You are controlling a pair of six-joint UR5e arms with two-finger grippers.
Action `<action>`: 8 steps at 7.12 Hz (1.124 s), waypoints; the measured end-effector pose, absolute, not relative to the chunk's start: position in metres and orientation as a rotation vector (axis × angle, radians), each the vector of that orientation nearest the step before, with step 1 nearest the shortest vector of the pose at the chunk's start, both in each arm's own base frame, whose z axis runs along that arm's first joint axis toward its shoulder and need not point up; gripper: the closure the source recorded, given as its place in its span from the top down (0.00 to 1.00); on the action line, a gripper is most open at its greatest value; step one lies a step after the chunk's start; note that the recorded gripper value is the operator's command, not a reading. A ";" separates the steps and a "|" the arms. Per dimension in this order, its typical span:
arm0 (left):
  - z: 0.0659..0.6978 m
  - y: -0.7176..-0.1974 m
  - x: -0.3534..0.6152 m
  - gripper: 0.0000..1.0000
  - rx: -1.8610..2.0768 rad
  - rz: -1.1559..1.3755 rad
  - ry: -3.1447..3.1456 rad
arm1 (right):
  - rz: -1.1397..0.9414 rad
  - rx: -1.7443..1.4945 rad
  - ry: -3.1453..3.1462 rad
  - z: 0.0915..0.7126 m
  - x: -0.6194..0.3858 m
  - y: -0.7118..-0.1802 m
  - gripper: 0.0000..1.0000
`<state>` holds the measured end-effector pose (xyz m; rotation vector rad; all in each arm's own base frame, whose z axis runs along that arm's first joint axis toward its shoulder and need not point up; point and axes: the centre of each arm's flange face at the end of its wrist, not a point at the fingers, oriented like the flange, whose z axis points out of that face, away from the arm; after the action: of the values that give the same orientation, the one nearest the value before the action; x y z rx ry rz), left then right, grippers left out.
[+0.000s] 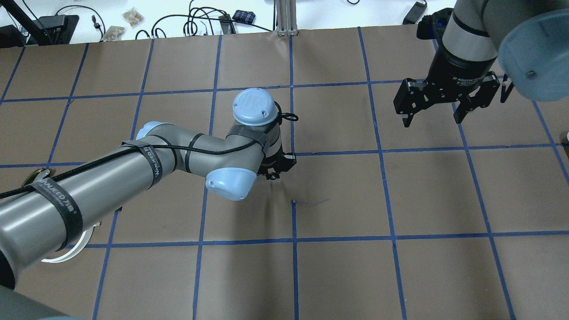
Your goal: Place bearing gear from tray to pile
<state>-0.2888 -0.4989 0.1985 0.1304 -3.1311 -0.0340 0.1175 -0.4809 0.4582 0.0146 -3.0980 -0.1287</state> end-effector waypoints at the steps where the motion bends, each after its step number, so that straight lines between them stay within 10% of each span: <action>1: 0.211 -0.517 -0.232 0.00 0.080 -0.055 -3.153 | -0.125 0.014 -3.098 0.459 0.117 -0.481 1.00; 8: 0.220 -0.503 0.185 0.00 -0.332 -0.145 -3.157 | -0.118 0.010 -3.123 0.461 0.120 -0.480 1.00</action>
<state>0.1848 -0.5026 0.2197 -0.3323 -3.1569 -0.1455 0.1198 -0.4798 0.4606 0.0100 -3.1230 -0.1178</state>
